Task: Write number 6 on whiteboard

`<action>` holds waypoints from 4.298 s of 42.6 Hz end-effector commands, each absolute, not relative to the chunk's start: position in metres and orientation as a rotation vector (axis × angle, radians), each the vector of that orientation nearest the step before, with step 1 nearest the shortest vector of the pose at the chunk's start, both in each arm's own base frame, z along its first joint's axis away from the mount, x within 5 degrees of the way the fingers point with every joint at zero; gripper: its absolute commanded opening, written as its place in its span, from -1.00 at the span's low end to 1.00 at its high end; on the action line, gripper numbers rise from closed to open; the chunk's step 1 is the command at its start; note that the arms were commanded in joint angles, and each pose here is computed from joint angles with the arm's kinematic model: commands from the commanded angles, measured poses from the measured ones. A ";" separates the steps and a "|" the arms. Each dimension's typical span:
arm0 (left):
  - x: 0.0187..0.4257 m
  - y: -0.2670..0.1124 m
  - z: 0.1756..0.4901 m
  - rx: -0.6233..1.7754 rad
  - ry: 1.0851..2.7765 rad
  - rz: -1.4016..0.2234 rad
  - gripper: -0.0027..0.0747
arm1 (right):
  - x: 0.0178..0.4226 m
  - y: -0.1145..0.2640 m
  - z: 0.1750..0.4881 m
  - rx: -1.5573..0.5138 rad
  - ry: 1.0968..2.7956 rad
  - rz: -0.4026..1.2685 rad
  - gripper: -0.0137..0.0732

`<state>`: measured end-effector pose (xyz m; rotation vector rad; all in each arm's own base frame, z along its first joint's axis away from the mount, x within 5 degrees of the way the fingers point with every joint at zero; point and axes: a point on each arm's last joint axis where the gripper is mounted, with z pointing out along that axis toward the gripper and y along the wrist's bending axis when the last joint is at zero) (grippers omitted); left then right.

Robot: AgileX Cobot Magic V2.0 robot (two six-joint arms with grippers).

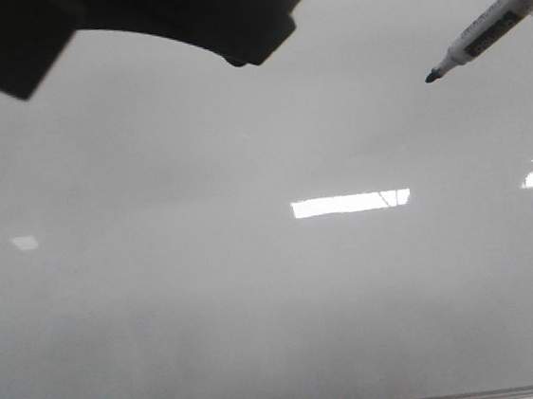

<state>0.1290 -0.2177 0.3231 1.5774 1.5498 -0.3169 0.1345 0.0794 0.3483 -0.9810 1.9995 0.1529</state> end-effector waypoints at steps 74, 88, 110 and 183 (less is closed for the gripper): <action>0.063 -0.085 0.306 0.820 1.350 -0.609 -0.98 | 0.318 0.225 0.269 -0.839 2.109 0.531 -0.84; 0.063 -0.085 0.306 0.821 1.349 -0.608 -0.98 | 0.325 0.196 0.304 -0.766 2.008 0.463 -0.84; 0.063 -0.085 0.306 0.822 1.350 -0.608 -0.98 | 0.269 0.222 0.329 -1.091 1.937 0.595 -0.84; 0.118 -0.177 0.325 1.357 1.660 -0.437 -0.98 | 0.173 0.203 0.385 -1.501 1.685 0.729 -0.12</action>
